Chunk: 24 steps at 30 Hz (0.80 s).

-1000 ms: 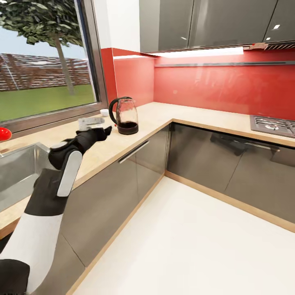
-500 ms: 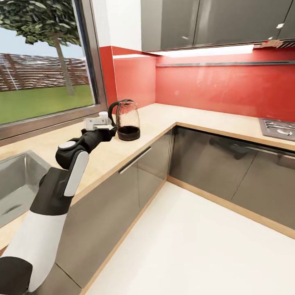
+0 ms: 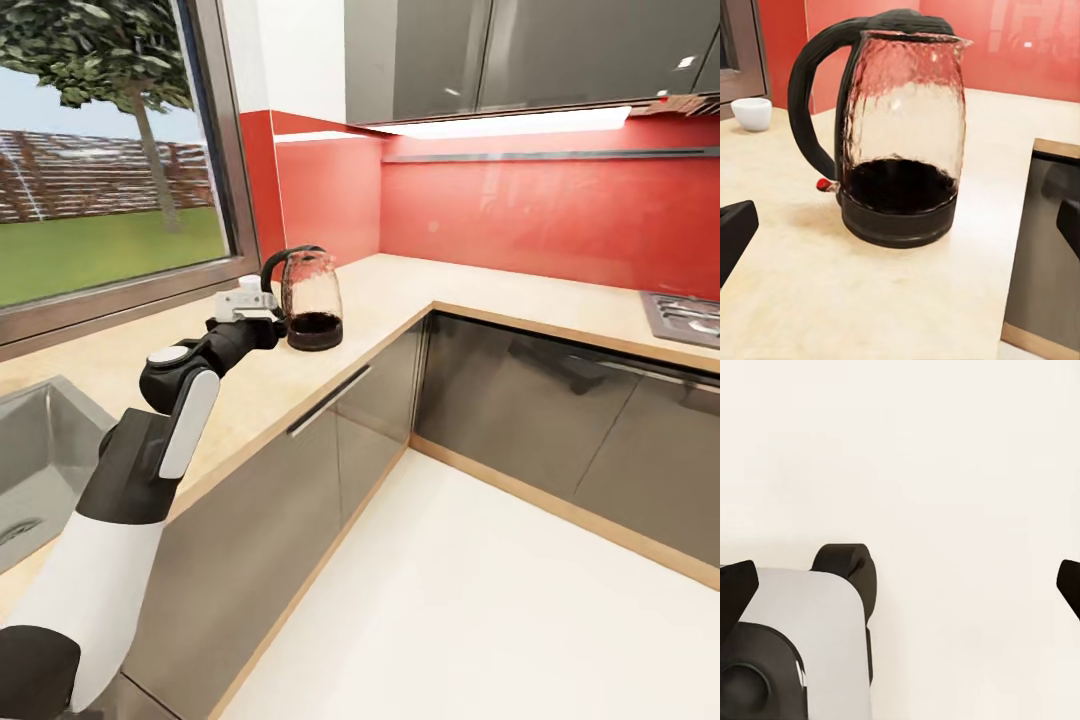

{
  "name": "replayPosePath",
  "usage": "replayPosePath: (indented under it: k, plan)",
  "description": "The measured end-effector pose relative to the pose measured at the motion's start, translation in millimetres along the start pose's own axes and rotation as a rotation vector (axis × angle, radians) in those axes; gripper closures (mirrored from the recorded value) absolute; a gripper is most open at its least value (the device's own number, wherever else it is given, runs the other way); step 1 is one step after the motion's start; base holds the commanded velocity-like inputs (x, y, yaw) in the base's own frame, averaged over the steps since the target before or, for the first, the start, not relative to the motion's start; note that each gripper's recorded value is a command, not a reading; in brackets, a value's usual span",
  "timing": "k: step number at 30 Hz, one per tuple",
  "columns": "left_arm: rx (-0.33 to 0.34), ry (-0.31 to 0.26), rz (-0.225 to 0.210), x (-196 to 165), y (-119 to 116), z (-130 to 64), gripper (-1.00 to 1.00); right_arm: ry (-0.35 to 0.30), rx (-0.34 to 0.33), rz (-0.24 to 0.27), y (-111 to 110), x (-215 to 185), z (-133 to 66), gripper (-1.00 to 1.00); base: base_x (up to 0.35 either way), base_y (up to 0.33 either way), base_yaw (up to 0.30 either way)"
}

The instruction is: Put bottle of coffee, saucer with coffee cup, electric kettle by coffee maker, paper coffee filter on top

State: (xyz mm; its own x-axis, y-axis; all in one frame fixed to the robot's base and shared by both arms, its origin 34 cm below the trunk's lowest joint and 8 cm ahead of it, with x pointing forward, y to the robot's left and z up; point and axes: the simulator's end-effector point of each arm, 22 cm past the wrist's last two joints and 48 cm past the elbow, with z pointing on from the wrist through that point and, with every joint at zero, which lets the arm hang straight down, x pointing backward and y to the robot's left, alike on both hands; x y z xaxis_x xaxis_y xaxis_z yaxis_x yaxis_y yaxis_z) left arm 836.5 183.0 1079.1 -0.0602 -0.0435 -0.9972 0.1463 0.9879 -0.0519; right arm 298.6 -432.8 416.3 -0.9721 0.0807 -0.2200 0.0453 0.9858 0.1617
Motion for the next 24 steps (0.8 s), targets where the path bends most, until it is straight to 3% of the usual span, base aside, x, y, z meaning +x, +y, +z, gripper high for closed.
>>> replayPosePath:
  k: [5, 8, 11, 15, 17, 18, 19, 22, 24]
  plan:
    - [0.014, 0.008, 0.0, 2.5, -2.5, 0.8, -1.0, 0.0, -0.001, 0.0, 0.1, 0.0, 0.0, -1.0, 0.048, 0.0, -0.118]
    - [0.058, 0.016, -0.006, 4.2, -7.5, 2.6, -1.0, 0.0, -0.001, 0.0, 0.1, 0.1, 0.0, -1.0, 0.003, 0.0, -0.169]
    - [0.035, 0.047, -0.028, -12.0, 14.2, 15.5, -1.0, -0.002, 0.0, -0.001, 0.1, -0.6, 0.1, -1.0, 0.001, 0.0, -0.036]
    - [0.024, 0.043, -0.027, -30.2, 21.9, 21.2, -1.0, -0.002, 0.0, -0.001, 0.1, -0.6, 0.1, -1.0, 0.0, 0.0, -0.011]
    - [0.004, 0.036, -0.014, -41.4, 35.2, 22.6, -1.0, -0.002, 0.0, -0.001, 0.1, -0.7, 0.1, -1.0, 0.0, 0.0, -0.002]
    - [-0.045, 0.033, 0.02, -48.9, 67.0, 20.0, -1.0, -0.002, 0.0, -0.001, 0.2, -0.8, 0.2, -1.0, 0.0, 0.0, 0.0]
    - [-0.066, 0.033, 0.032, -50.8, 82.1, 17.9, -1.0, -0.002, 0.0, -0.001, 0.2, -0.7, 0.2, -1.0, 0.0, 0.0, 0.0]
    - [-0.076, 0.036, 0.036, -50.5, 89.1, 17.4, -1.0, -0.002, 0.0, -0.001, 0.1, -0.7, 0.1, -1.0, 0.0, 0.0, 0.0]
    - [-0.107, 0.069, 0.031, -50.1, 106.7, 28.5, -1.0, -0.002, 0.0, -0.001, 0.1, -0.7, 0.1, -1.0, 0.0, 0.0, 0.0]
